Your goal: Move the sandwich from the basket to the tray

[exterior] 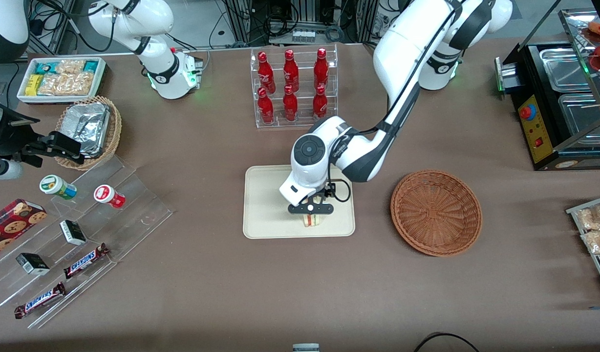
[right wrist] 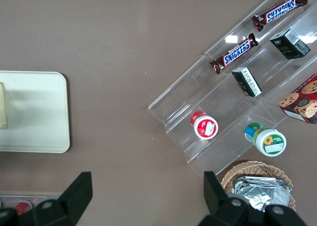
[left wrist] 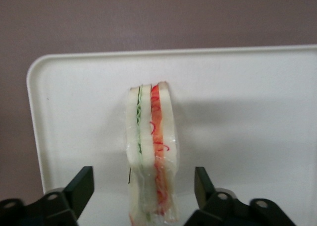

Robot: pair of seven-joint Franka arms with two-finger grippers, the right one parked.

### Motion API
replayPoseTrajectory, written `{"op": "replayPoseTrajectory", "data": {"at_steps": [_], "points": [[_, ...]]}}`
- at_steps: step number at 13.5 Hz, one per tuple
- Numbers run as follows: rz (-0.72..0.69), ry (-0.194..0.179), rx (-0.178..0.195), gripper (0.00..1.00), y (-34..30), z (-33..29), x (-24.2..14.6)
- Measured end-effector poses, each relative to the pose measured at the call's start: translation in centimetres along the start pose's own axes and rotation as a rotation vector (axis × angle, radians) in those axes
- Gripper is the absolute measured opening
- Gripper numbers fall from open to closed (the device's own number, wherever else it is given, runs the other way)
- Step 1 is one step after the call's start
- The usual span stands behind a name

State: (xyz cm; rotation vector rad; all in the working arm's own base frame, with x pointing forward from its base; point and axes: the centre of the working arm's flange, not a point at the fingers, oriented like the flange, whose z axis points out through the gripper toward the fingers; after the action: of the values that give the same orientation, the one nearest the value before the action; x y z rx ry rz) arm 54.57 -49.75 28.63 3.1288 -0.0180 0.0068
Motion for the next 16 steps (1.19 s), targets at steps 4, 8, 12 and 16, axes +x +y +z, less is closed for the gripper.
{"op": "replayPoseTrajectory", "data": {"at_steps": [4,8,12,16], "points": [[-0.06,0.017,0.021,1.0,-3.9,-10.8,1.4],[-0.111,-0.016,0.08,1.0,-12.3,-21.6,1.8],[-0.029,-0.051,0.108,1.0,-22.2,-29.1,1.9],[0.079,-0.087,0.11,1.0,-31.1,-32.2,2.2]]}}
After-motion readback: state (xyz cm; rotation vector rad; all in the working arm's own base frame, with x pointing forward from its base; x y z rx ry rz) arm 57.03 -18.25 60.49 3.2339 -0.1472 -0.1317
